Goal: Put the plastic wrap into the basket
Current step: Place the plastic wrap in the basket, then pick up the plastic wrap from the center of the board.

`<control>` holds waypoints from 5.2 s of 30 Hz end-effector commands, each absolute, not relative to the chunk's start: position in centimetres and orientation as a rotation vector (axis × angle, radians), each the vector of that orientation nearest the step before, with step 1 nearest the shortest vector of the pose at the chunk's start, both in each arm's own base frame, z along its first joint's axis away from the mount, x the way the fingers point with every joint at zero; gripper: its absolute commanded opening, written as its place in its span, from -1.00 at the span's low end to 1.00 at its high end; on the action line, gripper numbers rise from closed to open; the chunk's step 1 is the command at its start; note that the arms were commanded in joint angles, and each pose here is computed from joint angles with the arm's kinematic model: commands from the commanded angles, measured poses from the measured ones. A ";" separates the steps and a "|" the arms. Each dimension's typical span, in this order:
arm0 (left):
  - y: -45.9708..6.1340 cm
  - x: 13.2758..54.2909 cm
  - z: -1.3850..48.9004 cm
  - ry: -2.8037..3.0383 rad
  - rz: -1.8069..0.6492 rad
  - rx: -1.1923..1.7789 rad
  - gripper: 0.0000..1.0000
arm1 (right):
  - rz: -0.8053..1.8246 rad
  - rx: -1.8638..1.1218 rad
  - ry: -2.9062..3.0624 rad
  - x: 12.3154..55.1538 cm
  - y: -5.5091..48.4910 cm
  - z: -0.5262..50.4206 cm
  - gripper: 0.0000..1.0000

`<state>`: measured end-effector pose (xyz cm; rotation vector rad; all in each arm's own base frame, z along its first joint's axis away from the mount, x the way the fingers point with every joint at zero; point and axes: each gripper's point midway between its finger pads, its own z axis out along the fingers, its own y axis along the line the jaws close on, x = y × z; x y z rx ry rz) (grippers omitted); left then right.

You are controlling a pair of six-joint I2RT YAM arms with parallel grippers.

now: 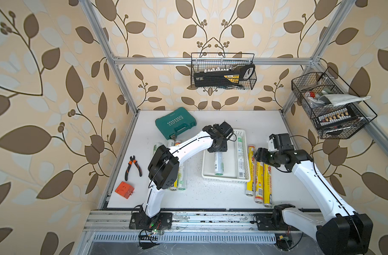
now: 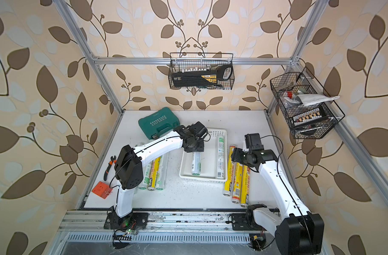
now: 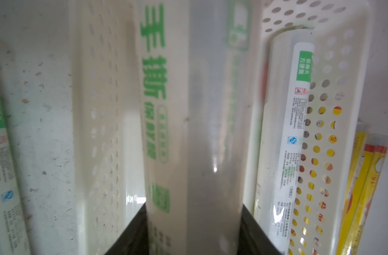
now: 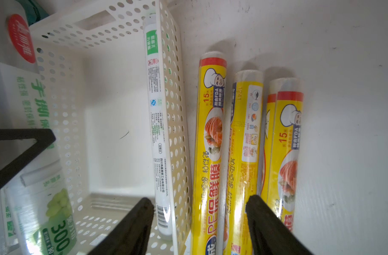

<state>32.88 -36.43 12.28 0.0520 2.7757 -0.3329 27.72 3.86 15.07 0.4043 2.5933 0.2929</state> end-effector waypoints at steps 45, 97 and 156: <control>-45.7 32.5 7.4 2.811 -0.619 0.104 -0.08 | 0.343 0.445 2.589 27.1 3.1 14.3 0.42; -35.3 31.4 23.1 2.541 -0.369 0.193 0.74 | 0.515 0.407 2.506 26.2 5.0 18.2 0.43; -17.9 27.2 19.0 2.567 -0.181 -0.134 0.98 | 0.237 0.474 2.808 26.4 5.2 7.1 0.13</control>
